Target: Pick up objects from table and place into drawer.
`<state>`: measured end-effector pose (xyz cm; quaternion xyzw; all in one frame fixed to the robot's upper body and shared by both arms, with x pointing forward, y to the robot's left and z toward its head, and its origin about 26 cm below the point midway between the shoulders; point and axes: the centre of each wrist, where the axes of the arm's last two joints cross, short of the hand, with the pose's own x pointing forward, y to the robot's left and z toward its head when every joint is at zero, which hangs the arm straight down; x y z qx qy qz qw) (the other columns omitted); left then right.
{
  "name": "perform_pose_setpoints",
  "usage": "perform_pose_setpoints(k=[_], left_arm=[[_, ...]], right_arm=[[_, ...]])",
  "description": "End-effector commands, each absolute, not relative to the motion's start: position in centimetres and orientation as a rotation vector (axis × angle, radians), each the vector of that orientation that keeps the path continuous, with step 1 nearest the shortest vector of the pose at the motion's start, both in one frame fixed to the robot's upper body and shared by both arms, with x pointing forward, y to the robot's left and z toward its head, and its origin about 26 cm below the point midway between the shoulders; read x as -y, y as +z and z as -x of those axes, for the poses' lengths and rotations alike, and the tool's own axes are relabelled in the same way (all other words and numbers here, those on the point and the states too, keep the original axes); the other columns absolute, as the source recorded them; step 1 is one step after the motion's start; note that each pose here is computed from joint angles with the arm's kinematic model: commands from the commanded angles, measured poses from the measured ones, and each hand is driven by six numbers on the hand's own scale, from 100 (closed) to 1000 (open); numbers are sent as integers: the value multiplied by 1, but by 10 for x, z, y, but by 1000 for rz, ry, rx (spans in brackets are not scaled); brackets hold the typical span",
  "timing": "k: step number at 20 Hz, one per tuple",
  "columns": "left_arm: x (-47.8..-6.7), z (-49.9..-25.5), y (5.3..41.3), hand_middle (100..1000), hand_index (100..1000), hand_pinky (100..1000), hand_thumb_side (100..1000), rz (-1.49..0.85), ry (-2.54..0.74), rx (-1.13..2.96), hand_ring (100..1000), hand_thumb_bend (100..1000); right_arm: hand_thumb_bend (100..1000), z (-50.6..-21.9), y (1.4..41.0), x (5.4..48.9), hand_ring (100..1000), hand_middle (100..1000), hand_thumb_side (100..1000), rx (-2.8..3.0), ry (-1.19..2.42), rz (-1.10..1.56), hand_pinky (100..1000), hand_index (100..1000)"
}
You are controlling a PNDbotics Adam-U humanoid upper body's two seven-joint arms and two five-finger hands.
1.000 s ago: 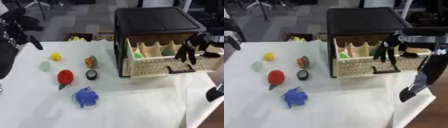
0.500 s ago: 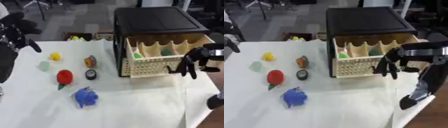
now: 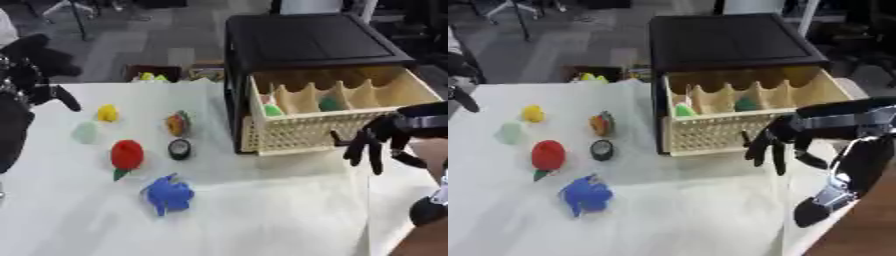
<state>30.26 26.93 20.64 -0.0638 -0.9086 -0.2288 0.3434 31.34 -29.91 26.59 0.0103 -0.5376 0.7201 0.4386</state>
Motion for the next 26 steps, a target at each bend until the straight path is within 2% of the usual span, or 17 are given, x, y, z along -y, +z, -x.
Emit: perform_pose_setpoints(k=[1,8,13,15,19,26], left_arm=[[-270,-300,212,726,902,496,997,153,-617,2377,753,116],[-270,-299,209,725,901,498,1000,160,-625,2359,754,118],[-270,-299,207,722,899,499,1000,160,-626,2345,753,120],[-270,-299,206,721,899,499,1000,160,-626,2340,752,121],[-269,-299,205,718,898,500,1000,163,-628,2329,751,122],[-269,-298,203,716,897,502,1000,166,-629,2318,750,122]], right_arm=[[707,-312,270,302,600,730,488,1313,1794,-1,222,859],[679,-322,252,304,625,751,467,1227,1732,-18,272,895],[687,-329,243,307,693,786,444,1182,1700,-11,376,915],[687,-331,240,309,712,798,436,1169,1697,2,392,919],[665,-336,235,314,716,802,426,1148,1680,12,399,878],[691,-344,232,318,687,743,417,1139,1656,34,366,824]])
